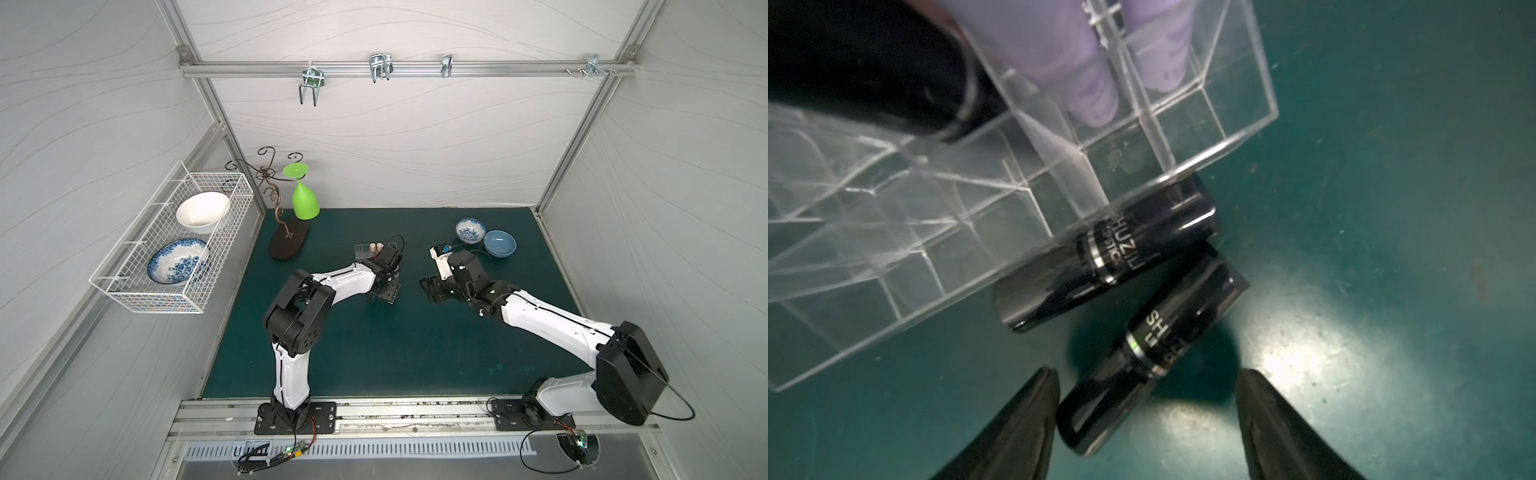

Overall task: Arrange the lipsticks in the organizer
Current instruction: Adjust the lipstick at the center of the board, then pick up the lipstick at the center of the board.

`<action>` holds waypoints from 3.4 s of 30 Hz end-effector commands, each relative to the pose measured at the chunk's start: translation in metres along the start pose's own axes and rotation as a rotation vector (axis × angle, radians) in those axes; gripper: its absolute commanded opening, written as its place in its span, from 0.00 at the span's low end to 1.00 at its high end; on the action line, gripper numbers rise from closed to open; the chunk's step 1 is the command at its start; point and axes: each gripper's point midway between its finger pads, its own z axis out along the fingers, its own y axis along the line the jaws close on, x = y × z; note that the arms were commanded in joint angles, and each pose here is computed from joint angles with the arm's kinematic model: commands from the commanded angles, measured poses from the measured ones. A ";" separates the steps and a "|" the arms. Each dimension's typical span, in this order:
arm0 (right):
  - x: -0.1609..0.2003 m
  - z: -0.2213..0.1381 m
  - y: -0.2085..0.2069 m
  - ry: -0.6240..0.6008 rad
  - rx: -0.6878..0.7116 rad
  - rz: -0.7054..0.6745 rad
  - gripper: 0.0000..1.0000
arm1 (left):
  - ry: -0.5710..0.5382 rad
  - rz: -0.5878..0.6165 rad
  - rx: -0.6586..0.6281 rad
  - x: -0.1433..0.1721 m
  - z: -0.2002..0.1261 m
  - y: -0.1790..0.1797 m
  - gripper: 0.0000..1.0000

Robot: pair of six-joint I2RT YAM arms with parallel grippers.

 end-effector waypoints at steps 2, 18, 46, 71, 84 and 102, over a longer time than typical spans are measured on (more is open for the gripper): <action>-0.007 -0.008 0.001 -0.023 -0.011 0.013 0.59 | 0.000 0.021 -0.002 -0.007 -0.004 -0.005 0.68; -0.001 -0.020 -0.009 -0.021 -0.024 0.076 0.55 | -0.046 0.002 0.091 0.001 -0.029 -0.026 0.28; 0.065 0.057 0.038 0.380 -0.035 0.103 0.76 | -0.472 -0.405 0.156 -0.024 -0.129 0.048 0.57; 0.054 0.151 0.049 0.427 0.132 0.055 0.76 | -0.504 -0.465 0.142 0.004 -0.133 0.072 0.55; 0.043 0.171 0.034 0.409 0.187 0.092 0.79 | -0.485 -0.459 0.154 0.005 -0.127 0.069 0.54; 0.029 0.178 0.022 0.340 0.225 0.160 0.85 | -0.469 -0.449 0.156 0.007 -0.123 0.068 0.52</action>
